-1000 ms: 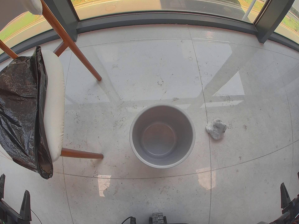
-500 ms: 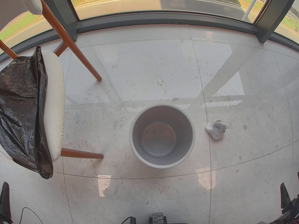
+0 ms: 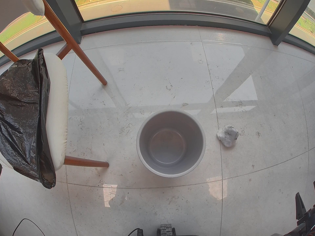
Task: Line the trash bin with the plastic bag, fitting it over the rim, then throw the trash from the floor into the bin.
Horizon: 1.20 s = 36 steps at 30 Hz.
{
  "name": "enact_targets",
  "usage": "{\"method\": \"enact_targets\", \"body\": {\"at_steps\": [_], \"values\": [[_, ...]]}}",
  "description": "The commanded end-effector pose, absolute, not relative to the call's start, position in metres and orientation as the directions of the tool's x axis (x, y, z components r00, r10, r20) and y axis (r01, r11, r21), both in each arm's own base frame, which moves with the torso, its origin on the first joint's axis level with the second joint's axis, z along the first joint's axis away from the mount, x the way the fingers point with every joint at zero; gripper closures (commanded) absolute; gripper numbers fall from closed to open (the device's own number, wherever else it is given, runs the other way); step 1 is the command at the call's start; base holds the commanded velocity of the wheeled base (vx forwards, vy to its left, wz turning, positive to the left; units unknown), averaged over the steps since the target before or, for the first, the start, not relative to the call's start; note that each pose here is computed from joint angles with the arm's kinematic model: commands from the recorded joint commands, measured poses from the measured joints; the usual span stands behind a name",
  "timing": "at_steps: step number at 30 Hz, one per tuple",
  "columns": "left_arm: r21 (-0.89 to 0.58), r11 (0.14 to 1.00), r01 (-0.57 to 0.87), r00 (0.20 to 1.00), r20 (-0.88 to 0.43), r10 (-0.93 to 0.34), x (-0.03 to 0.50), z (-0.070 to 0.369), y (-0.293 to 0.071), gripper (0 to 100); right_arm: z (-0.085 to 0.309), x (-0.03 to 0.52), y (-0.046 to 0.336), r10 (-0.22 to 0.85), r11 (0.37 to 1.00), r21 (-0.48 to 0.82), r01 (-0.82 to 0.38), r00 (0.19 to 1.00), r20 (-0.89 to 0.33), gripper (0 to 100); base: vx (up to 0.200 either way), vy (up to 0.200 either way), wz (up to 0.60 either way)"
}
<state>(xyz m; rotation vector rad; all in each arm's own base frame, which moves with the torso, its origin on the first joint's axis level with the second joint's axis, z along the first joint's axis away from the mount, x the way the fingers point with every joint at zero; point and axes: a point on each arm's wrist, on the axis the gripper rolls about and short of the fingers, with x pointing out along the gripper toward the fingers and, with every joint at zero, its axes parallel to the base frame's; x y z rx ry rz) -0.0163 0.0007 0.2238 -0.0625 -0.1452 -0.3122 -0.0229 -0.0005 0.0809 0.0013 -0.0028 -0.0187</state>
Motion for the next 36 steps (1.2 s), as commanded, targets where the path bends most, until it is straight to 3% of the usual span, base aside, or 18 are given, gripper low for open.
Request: {"method": "enact_targets", "body": {"at_steps": [1,6,15,20,21,24,36], "values": [[-0.045,0.933,0.357,0.932,0.074,-0.354,0.014,0.24,-0.007,0,0.076,-0.023,-0.001,-0.02,1.0,0.0,0.02,1.0,0.002,0,0.0,0.0,0.0],[-0.049,0.902,0.429,0.903,0.049,-0.427,0.036,0.244,-0.013,0,0.076,-0.023,0.0,-0.018,1.0,0.002,0.018,1.0,0.002,0,0.0,0.0,0.0],[-0.06,0.908,0.414,0.91,-0.013,-0.415,0.076,0.251,-0.02,0,0.076,-0.023,0.0,-0.018,1.0,0.002,0.018,1.0,0.002,0,0.0,0.0,0.0],[-0.061,0.943,0.326,0.943,-0.053,-0.329,0.1,0.259,-0.022,0,0.076,-0.023,0.0,-0.018,1.0,0.003,0.018,1.0,0.002,0,0.0,0.0,0.0],[-0.058,0.97,0.238,0.969,-0.06,-0.241,0.113,0.266,-0.023,0,0.076,-0.023,0.0,-0.018,1.0,0.003,0.018,1.0,0.002,0,0.0,0.0,0.0],[-0.059,0.983,0.177,0.98,-0.078,-0.181,0.127,0.27,-0.024,0,0.076,-0.023,0.0,-0.018,1.0,0.003,0.018,1.0,0.002,0,0.0,0.0,0.0],[-0.026,0.999,0.034,0.983,-0.179,-0.038,0.168,0.262,-0.029,0,0.076,-0.023,0.0,-0.018,1.0,0.005,0.018,1.0,0.002,0,0.0,0.0,0.0]]}}
